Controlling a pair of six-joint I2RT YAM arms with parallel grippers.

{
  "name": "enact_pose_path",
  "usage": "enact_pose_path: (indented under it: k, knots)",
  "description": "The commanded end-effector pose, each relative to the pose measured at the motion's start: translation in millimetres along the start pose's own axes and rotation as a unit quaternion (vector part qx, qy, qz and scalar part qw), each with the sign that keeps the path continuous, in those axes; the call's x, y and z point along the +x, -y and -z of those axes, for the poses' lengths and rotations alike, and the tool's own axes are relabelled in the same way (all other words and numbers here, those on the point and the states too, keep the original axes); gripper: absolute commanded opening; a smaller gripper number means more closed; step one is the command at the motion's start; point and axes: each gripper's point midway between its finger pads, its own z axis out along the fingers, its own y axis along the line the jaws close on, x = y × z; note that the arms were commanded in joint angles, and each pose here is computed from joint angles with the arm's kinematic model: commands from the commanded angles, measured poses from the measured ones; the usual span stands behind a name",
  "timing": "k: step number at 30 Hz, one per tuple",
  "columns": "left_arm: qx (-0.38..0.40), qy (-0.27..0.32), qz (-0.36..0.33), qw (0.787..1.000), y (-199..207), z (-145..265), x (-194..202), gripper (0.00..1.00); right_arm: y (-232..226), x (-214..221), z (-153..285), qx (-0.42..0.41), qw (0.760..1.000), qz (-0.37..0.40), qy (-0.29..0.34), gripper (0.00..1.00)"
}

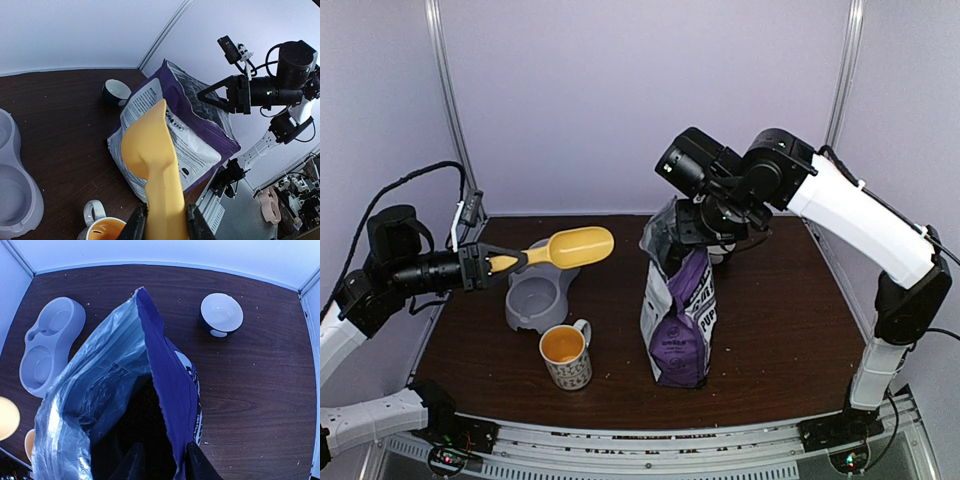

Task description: Serve the pet food

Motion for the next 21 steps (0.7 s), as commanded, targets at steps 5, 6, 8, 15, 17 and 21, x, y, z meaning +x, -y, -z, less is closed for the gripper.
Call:
enact_pose_path:
  k: [5, 6, 8, 15, 17, 21]
  knots:
    - [0.032, 0.010, -0.028, 0.999, 15.4, 1.9, -10.5, 0.01, 18.9, -8.0, 6.3, 0.037, 0.999, -0.008, 0.018, 0.10]
    - [0.031, 0.010, -0.027, 0.999, 15.3, 2.3, -11.0, 0.01, 20.0, -9.7, 6.3, 0.037, 0.999, -0.008, 0.020, 0.06]
    - [0.030, 0.010, -0.024, 0.999, 16.6, 3.7, -12.2, 0.01, 21.9, -14.9, 8.0, 0.034, 0.999, -0.009, 0.027, 0.00]
    - [0.023, 0.026, -0.004, 0.999, 22.1, 14.2, -19.1, 0.01, 28.1, -40.9, 19.2, 0.018, 0.997, 0.001, 0.070, 0.00]
    - [0.018, 0.034, 0.006, 0.999, 22.1, 18.0, -20.2, 0.01, 31.8, -49.4, 24.8, 0.011, 0.996, 0.005, 0.083, 0.00]
    - [0.010, 0.048, 0.035, 0.998, 19.8, 24.4, -19.3, 0.01, 42.9, -69.9, 40.2, -0.009, 0.993, 0.010, 0.114, 0.00]
